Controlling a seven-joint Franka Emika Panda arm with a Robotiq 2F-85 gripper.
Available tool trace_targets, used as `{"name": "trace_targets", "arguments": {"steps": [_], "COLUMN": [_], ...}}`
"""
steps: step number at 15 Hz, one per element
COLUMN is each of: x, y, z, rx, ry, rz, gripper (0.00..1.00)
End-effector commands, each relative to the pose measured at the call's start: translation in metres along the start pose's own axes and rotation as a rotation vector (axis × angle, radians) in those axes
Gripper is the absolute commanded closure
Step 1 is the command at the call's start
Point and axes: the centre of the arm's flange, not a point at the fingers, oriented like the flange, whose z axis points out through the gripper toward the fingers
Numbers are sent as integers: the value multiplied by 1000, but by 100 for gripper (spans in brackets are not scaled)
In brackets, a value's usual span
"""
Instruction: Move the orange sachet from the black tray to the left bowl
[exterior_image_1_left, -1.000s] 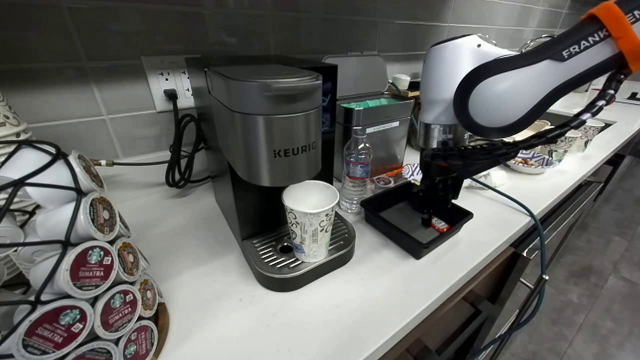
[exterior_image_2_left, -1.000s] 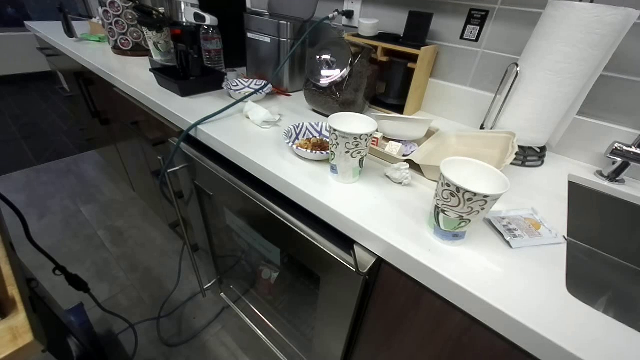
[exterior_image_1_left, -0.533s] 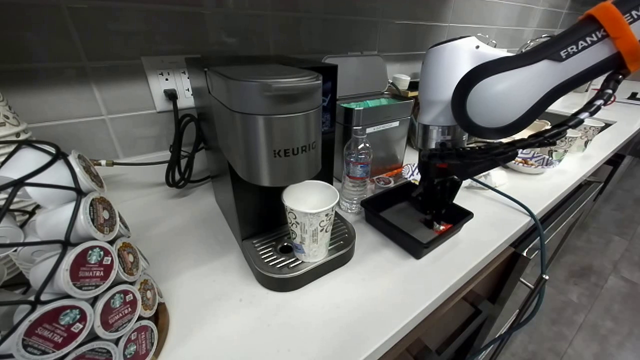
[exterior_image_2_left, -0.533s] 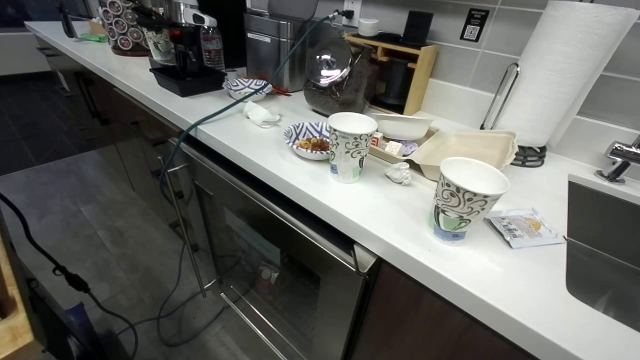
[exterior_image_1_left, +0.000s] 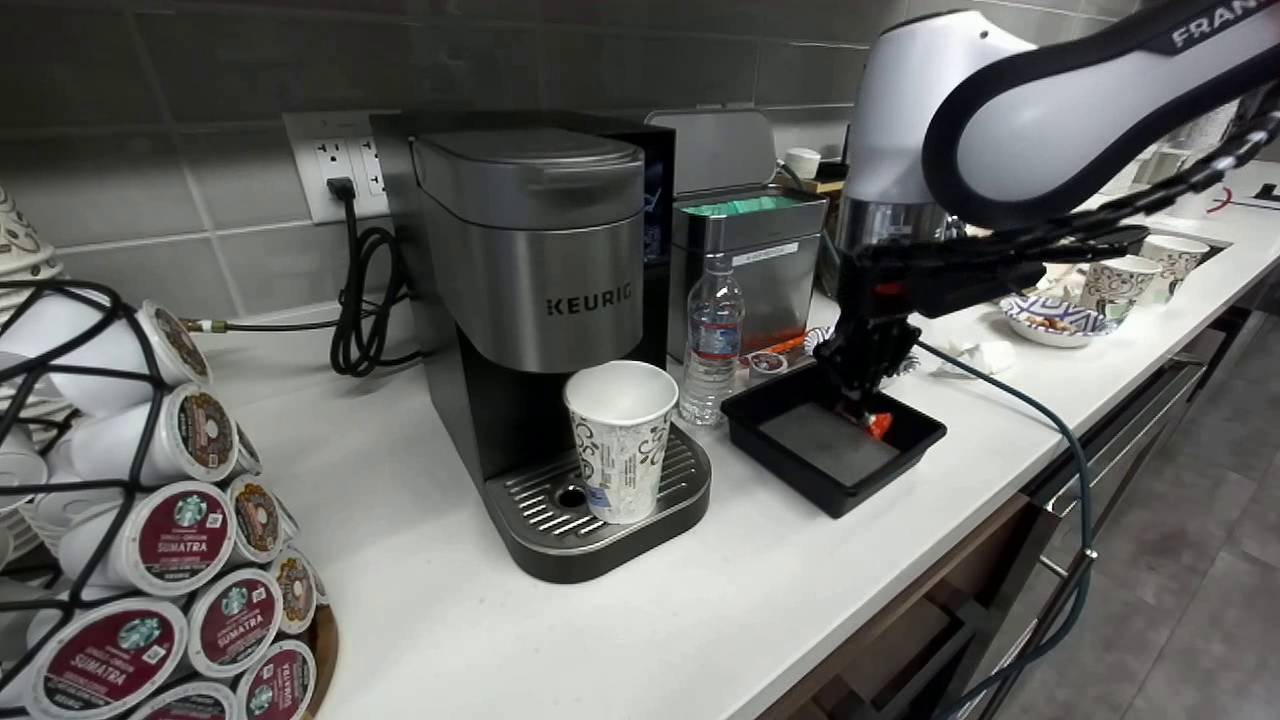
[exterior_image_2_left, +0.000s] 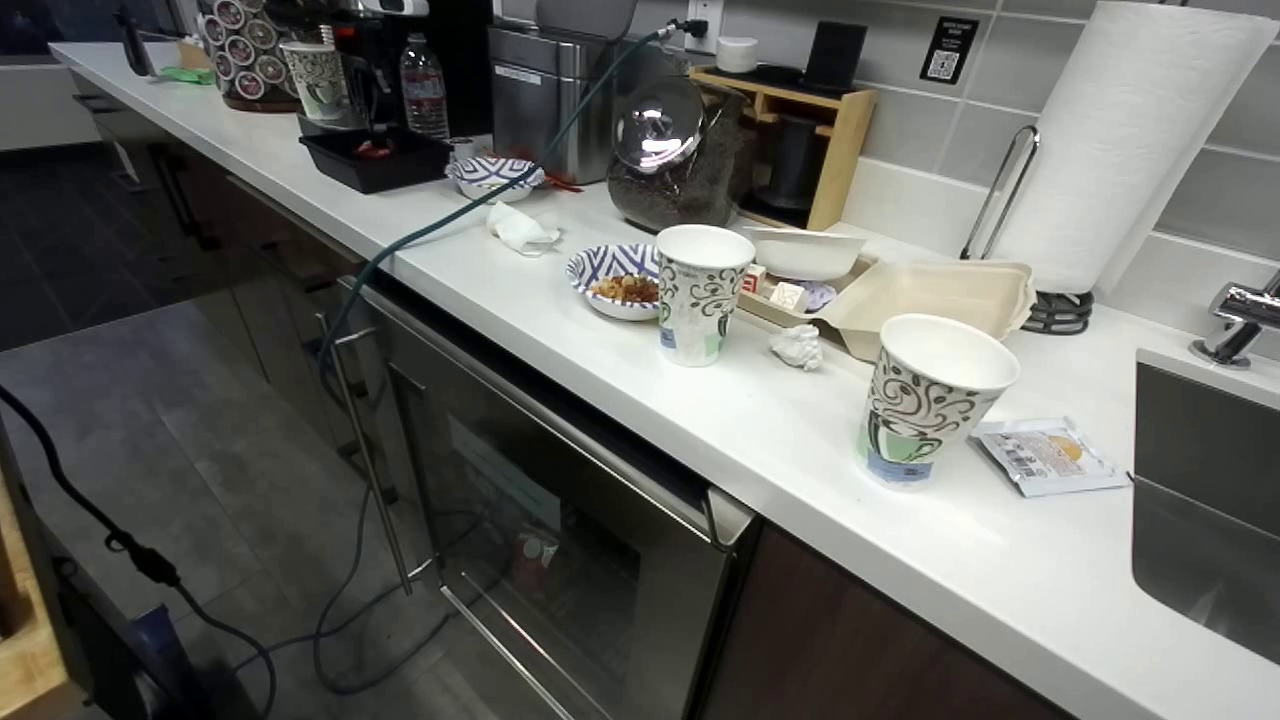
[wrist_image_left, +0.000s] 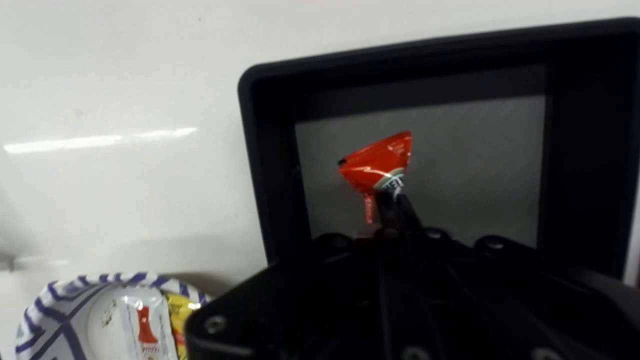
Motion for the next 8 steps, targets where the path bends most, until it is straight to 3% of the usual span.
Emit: {"name": "trace_targets", "arguments": {"steps": [1,3,8], "x": [-6,4,42], "y": [22,38,82], "z": [-49,-69,-89], "rx": [30,43,-12], "ry": [115,166,290], "rz": [68,135,370], "gripper": [100,100,100]}}
